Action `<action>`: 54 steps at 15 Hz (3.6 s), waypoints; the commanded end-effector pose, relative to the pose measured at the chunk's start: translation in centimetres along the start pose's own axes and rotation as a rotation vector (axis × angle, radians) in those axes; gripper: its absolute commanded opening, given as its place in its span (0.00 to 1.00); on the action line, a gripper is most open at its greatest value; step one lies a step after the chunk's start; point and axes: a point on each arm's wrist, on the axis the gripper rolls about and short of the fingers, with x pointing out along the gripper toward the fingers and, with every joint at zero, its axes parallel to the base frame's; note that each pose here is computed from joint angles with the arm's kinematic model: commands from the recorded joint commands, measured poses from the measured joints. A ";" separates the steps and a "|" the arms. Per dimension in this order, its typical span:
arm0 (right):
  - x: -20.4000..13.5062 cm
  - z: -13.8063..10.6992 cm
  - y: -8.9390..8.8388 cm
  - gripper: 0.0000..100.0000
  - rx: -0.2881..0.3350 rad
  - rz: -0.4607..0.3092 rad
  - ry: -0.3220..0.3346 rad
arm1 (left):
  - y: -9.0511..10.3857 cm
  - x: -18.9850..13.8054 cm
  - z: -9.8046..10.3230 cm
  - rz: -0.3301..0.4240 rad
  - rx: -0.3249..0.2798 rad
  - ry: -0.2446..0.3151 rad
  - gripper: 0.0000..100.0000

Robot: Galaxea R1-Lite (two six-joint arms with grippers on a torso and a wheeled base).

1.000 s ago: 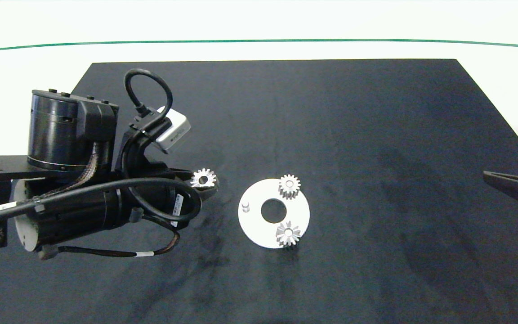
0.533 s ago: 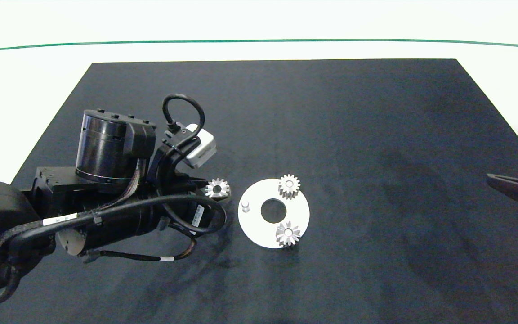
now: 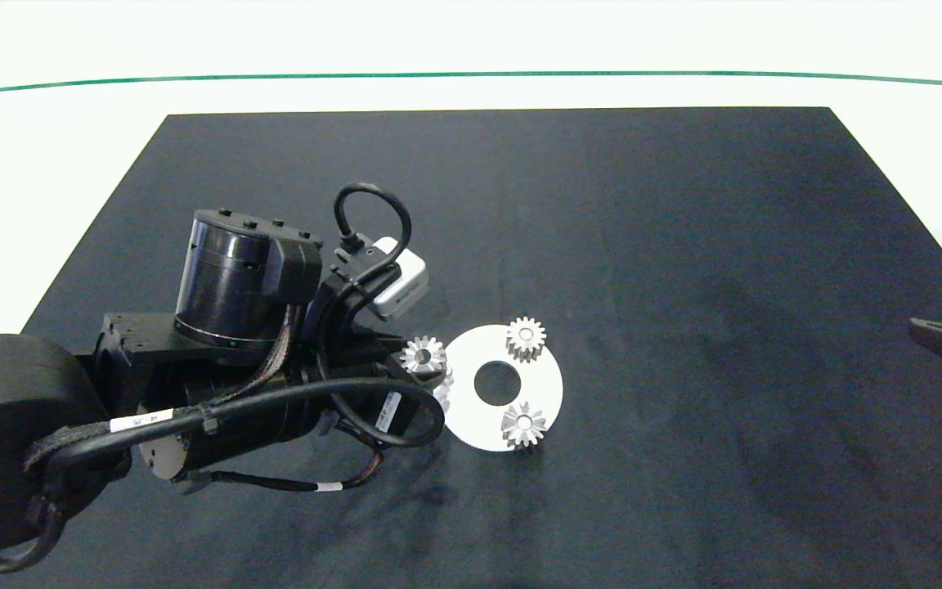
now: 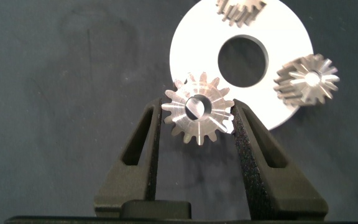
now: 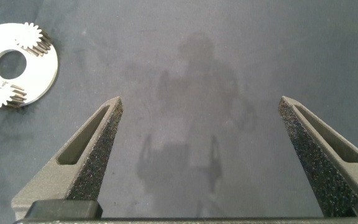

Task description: Install three planetary gears onto the carrier pins

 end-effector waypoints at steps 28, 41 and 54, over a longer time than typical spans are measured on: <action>-0.1 -0.6 0.3 1.00 -0.010 0.027 0.010 | -1.1 2.9 0.4 -0.003 0.014 -0.013 0.19; -0.1 -0.5 0.3 1.00 -0.013 0.021 0.003 | -0.8 3.0 -0.4 0.006 0.010 0.012 0.19; 0.1 -0.5 0.4 1.00 -0.017 0.024 0.008 | -0.5 3.0 -0.8 0.017 0.004 0.016 1.00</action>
